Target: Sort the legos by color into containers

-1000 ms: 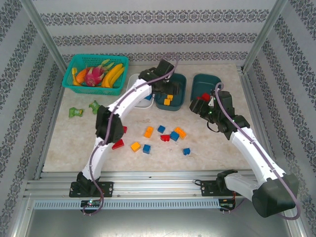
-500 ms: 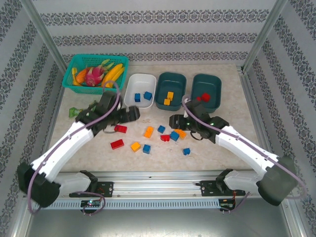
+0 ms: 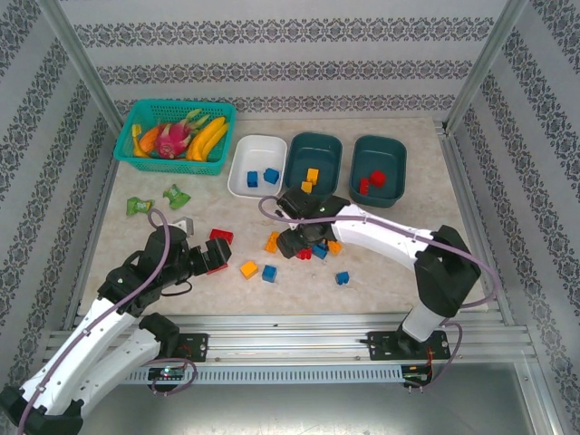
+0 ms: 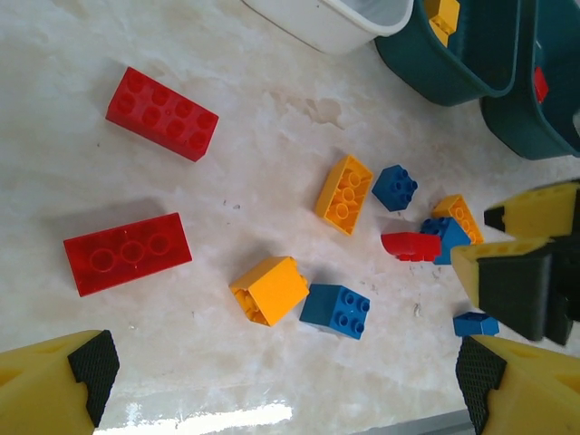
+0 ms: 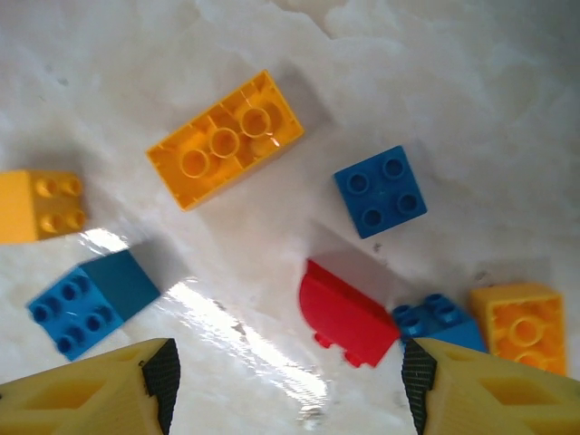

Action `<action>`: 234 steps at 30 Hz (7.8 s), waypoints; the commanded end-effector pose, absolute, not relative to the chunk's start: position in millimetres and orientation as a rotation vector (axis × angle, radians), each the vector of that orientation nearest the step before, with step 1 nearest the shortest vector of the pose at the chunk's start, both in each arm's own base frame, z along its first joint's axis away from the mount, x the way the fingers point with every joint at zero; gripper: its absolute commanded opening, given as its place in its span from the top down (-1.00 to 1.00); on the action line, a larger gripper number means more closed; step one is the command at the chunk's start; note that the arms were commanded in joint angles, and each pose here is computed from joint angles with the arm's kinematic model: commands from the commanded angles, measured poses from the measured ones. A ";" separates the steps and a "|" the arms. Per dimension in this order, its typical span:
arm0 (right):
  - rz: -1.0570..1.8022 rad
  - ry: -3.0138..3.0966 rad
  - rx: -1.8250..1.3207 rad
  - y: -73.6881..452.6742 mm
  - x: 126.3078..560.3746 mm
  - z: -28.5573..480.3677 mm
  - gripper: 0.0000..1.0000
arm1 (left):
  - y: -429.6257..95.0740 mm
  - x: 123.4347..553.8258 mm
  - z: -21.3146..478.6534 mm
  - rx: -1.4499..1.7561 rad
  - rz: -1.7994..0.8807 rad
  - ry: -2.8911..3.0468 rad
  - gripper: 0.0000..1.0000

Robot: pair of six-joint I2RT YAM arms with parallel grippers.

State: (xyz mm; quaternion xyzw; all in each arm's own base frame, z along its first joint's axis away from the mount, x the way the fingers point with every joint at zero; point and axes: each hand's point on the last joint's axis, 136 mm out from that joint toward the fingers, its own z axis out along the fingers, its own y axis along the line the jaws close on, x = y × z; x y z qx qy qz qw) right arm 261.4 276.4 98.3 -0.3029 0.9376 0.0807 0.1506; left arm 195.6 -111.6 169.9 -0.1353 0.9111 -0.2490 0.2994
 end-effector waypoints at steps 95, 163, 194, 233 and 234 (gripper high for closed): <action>1.040 2.320 0.204 157.4 264.3 188.0 -0.71 | -289.3 339.9 105.9 0.503 -0.433 2.776 -0.50; 1.003 2.409 0.074 245.8 301.8 208.0 -0.58 | -161.8 473.3 53.5 -0.024 -0.022 2.963 0.14; 0.287 2.925 0.453 324.4 261.2 79.1 -0.22 | -122.0 252.8 203.8 -0.342 -0.673 2.446 -0.92; 0.075 2.718 0.357 251.8 353.1 132.4 0.56 | -133.6 221.5 234.6 -0.215 -0.886 2.284 -0.93; 0.067 2.713 0.355 241.9 362.2 136.1 0.56 | -138.9 231.6 237.3 -0.205 -0.894 2.279 -0.92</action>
